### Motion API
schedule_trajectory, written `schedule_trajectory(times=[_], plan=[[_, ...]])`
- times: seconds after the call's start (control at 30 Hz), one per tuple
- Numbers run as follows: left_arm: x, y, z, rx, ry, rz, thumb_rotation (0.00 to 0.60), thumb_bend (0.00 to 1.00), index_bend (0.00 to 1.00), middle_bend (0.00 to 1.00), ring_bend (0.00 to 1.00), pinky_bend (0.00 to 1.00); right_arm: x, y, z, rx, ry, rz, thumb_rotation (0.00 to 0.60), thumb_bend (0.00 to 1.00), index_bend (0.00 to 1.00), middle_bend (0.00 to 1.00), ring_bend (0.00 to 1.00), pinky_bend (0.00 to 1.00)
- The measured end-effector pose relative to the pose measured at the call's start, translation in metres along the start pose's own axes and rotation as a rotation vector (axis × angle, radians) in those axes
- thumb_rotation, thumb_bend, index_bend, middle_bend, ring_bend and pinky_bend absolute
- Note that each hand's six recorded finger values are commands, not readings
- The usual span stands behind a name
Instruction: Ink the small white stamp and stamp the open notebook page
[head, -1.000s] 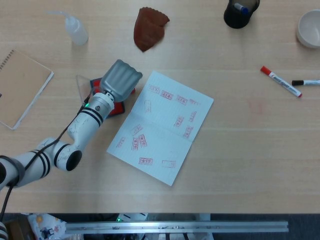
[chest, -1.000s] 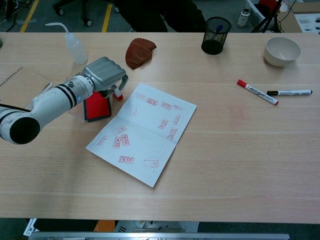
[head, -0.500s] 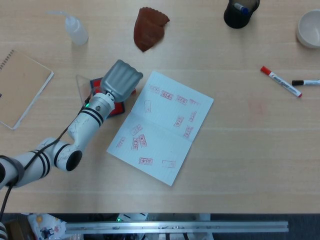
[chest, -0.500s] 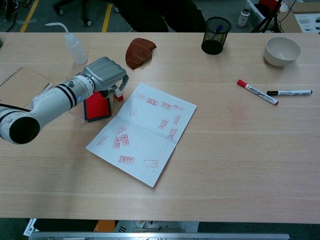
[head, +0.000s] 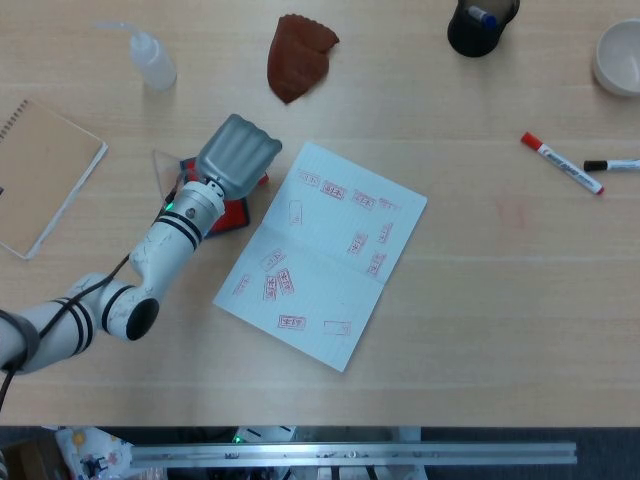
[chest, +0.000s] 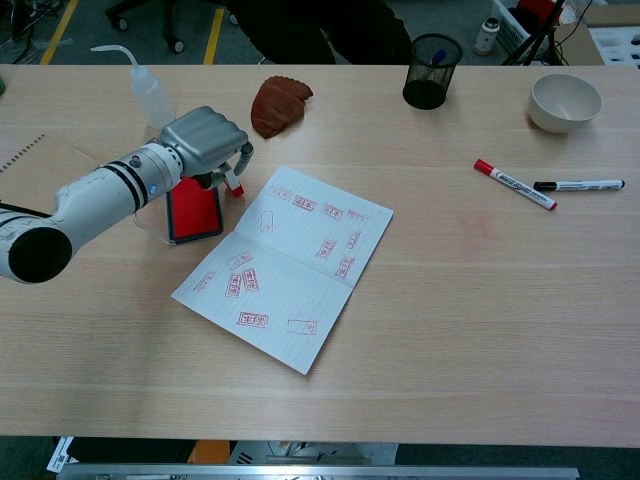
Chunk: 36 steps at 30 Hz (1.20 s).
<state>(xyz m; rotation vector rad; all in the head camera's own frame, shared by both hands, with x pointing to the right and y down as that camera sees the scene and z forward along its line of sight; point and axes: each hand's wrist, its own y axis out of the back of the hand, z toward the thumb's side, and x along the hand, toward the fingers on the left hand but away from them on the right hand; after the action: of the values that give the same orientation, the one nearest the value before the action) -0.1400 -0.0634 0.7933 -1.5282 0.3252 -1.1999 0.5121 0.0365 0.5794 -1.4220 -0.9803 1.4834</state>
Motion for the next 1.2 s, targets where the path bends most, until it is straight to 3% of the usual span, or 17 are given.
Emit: schedule_trajectory(times=[0.33, 0.53, 1.2], plan=[[-0.019, 0.009, -0.016, 0.050, -0.012, 0.017, 0.600, 0.40, 0.52, 1.00, 1.00, 1.00, 0.001, 0.000, 0.001, -0.005, 0.006, -0.003, 0.600, 0.21, 0.34, 0.40, 0.33, 0.39], [-0.035, -0.003, -0.025, 0.084, -0.018, -0.008, 0.600, 0.40, 0.52, 1.00, 1.00, 1.00, 0.001, -0.001, 0.002, -0.011, 0.012, -0.001, 0.600, 0.21, 0.34, 0.40, 0.33, 0.39], [-0.029, -0.025, -0.036, 0.085, 0.014, -0.049, 0.600, 0.40, 0.52, 1.00, 1.00, 1.00, 0.004, 0.001, 0.002, -0.007, 0.004, -0.007, 0.600, 0.21, 0.34, 0.40, 0.33, 0.39]])
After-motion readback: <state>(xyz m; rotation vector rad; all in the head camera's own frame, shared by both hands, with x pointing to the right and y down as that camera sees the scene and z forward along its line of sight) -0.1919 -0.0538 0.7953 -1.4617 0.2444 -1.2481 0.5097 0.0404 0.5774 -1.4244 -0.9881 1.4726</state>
